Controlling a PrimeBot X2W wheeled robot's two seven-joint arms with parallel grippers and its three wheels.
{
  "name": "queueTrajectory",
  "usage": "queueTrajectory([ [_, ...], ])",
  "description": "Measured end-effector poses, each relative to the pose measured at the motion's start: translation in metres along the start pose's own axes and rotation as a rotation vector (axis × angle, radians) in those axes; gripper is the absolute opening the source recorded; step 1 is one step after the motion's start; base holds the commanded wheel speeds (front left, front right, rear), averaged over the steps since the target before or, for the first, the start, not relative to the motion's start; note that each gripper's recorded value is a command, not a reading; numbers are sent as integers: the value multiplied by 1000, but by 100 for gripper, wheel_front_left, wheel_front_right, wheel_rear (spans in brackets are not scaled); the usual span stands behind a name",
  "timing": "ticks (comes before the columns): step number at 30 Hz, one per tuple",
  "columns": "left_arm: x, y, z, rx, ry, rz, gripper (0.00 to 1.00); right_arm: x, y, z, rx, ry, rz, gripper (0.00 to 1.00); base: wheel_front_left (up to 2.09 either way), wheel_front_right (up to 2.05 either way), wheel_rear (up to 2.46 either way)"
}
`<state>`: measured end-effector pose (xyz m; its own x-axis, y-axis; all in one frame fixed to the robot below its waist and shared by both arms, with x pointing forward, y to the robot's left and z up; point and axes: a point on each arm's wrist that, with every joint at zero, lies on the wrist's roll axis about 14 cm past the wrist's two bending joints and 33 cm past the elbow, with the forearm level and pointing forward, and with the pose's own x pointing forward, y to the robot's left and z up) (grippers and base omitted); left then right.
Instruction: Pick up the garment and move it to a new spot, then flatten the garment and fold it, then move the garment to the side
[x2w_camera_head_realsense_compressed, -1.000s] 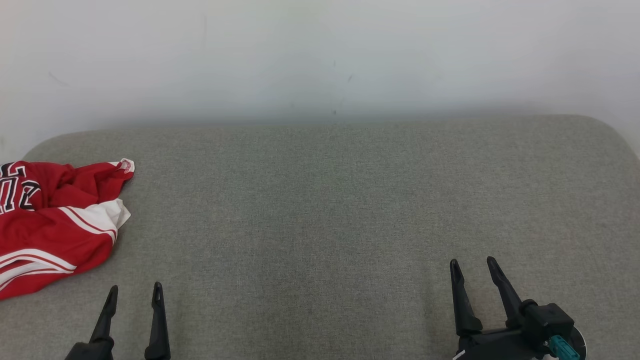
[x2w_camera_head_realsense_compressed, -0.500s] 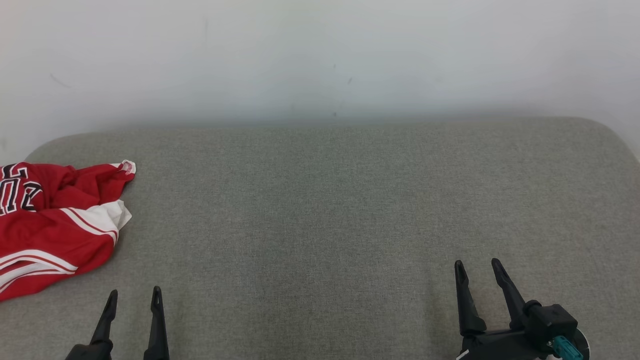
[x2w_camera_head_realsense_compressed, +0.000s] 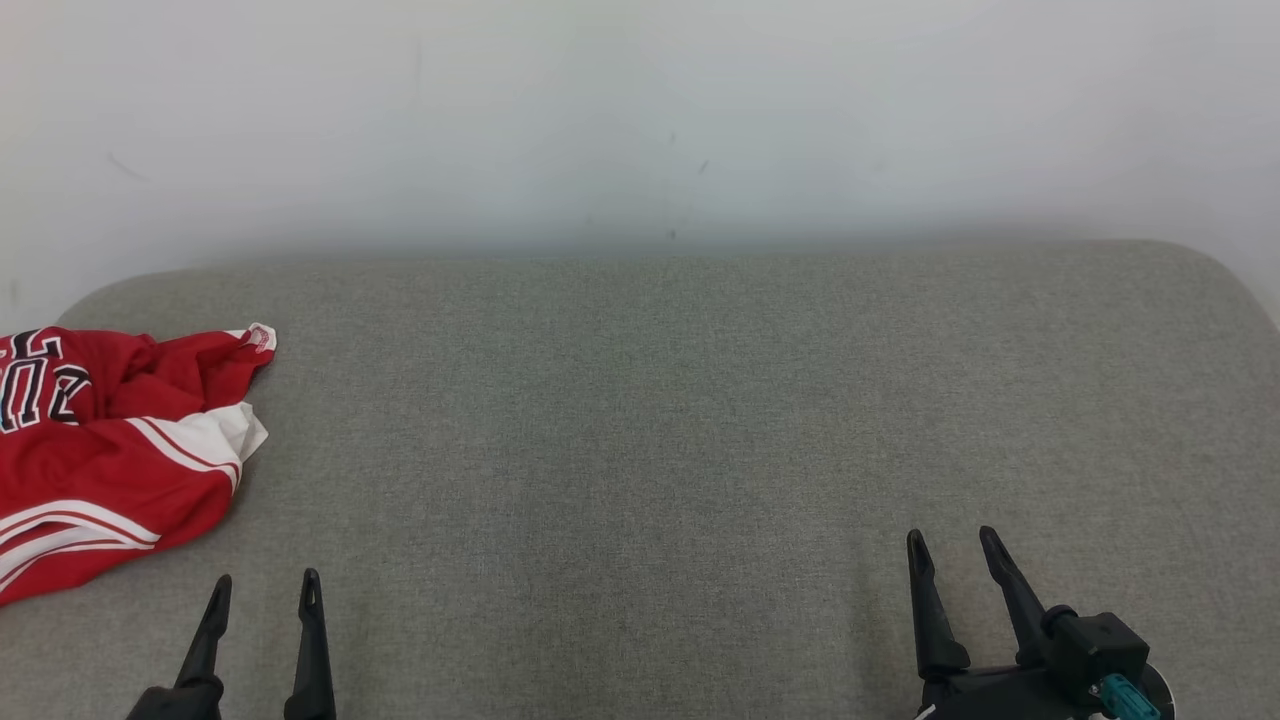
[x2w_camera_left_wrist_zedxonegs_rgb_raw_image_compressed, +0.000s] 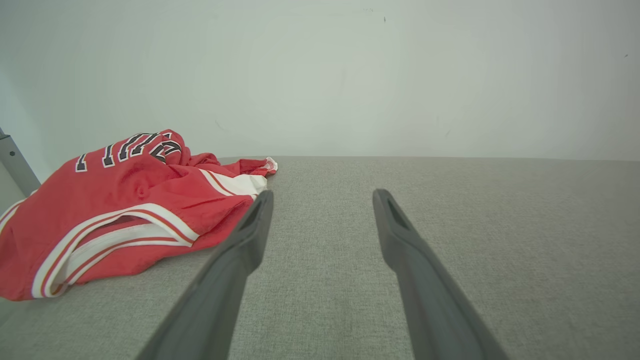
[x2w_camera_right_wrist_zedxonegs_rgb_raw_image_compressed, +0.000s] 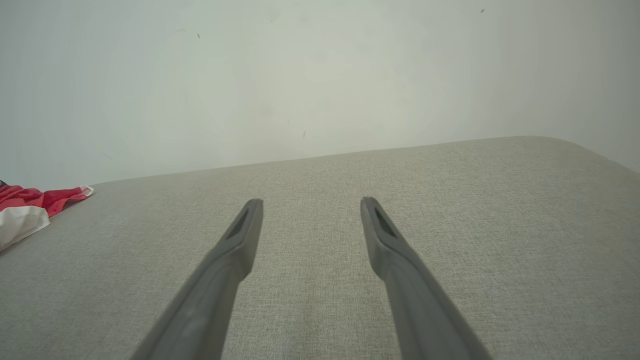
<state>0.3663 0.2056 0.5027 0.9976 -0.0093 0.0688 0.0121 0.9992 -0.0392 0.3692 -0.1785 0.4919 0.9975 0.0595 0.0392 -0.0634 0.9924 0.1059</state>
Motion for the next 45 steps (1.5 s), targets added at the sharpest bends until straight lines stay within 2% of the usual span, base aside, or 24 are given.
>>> queueTrajectory([
  [45, -5, 4, -2, -19, 44, 32, 100, 4, 8, -9, 2, 30, 23, 100, 0, 0, 0],
])
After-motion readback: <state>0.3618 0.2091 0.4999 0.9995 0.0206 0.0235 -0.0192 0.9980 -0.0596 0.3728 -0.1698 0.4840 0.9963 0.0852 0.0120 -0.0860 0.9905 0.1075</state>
